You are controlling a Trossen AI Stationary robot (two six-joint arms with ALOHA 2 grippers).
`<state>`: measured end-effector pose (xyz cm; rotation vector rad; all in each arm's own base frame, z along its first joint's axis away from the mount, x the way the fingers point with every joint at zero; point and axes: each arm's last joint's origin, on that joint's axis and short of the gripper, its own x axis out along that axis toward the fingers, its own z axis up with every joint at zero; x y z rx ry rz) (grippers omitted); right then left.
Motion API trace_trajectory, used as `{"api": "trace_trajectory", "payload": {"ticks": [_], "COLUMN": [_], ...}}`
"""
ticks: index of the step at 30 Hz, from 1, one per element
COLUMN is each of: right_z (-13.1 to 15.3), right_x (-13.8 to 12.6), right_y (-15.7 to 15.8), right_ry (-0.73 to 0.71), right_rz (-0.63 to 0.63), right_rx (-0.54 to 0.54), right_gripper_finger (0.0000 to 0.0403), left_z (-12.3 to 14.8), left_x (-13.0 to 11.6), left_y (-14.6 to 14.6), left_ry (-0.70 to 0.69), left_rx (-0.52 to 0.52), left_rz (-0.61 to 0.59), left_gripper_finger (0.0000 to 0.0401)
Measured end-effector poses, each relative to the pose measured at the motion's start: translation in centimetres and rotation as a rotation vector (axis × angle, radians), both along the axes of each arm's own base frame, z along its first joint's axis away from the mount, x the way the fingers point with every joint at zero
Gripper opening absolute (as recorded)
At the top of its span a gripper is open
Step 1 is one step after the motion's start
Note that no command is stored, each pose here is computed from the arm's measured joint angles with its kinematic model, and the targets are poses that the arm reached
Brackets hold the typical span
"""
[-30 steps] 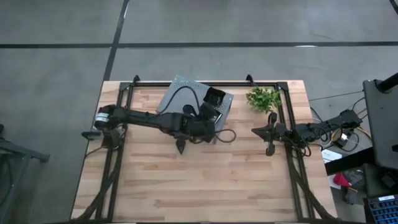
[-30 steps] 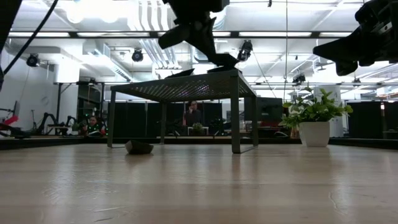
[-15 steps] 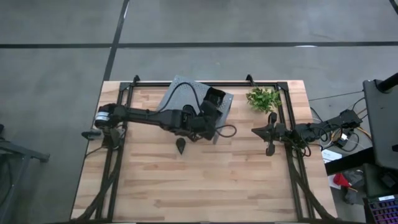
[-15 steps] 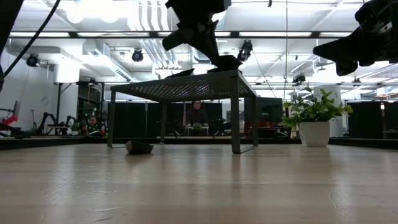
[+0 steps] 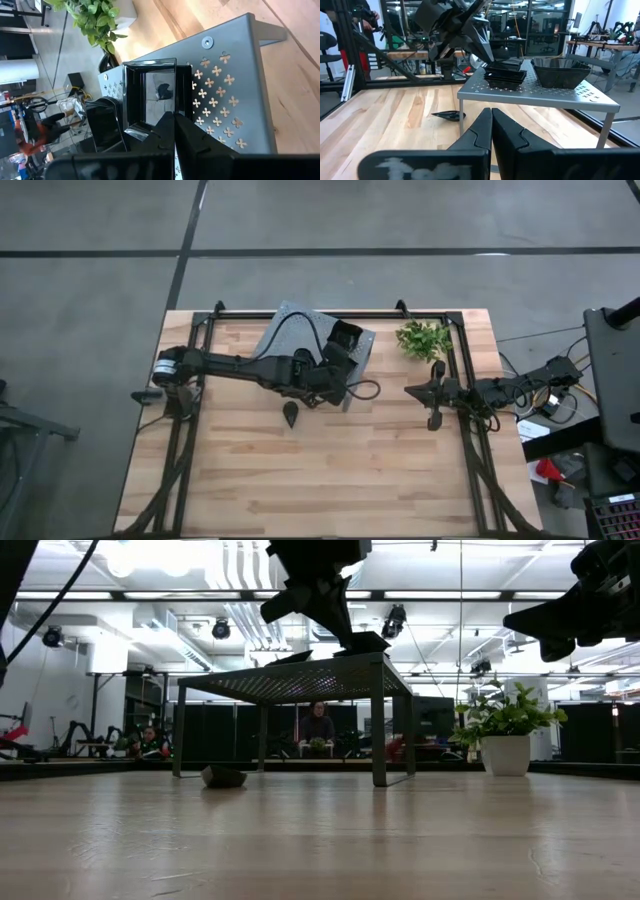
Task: Pick & Place Mini shaped plates
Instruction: Stack the square plate into the square plate on the shelf, then stack the drop shaped plate into the drop shaped plate on the shelf
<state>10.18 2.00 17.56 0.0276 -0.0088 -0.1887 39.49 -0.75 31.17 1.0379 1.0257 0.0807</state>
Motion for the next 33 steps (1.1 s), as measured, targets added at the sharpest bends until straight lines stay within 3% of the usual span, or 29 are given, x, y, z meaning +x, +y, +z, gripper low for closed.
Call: {"api": "trace_trajectory", "payload": {"ticks": [14, 20, 33], "right_z": [0.0, 0.0, 0.0], "right_x": [0.0, 0.0, 0.0], "right_y": [0.0, 0.0, 0.0], "right_ry": [0.0, 0.0, 0.0], "right_rz": [0.0, 0.0, 0.0], "right_rx": [-0.001, 0.0, 0.0], "right_gripper_finger": [0.0008, 0.0008, 0.0008], "left_z": [0.2, 0.8, -0.5], "left_x": [-0.2, -1.4, -6.2], "left_y": [-0.4, -2.7, -8.4], "left_ry": [-0.02, -0.056, 0.086], "left_rx": [0.046, -0.023, -0.237], "left_rz": [0.057, 0.092, 0.237], "left_gripper_finger": [0.009, 0.0094, 0.0085]}}
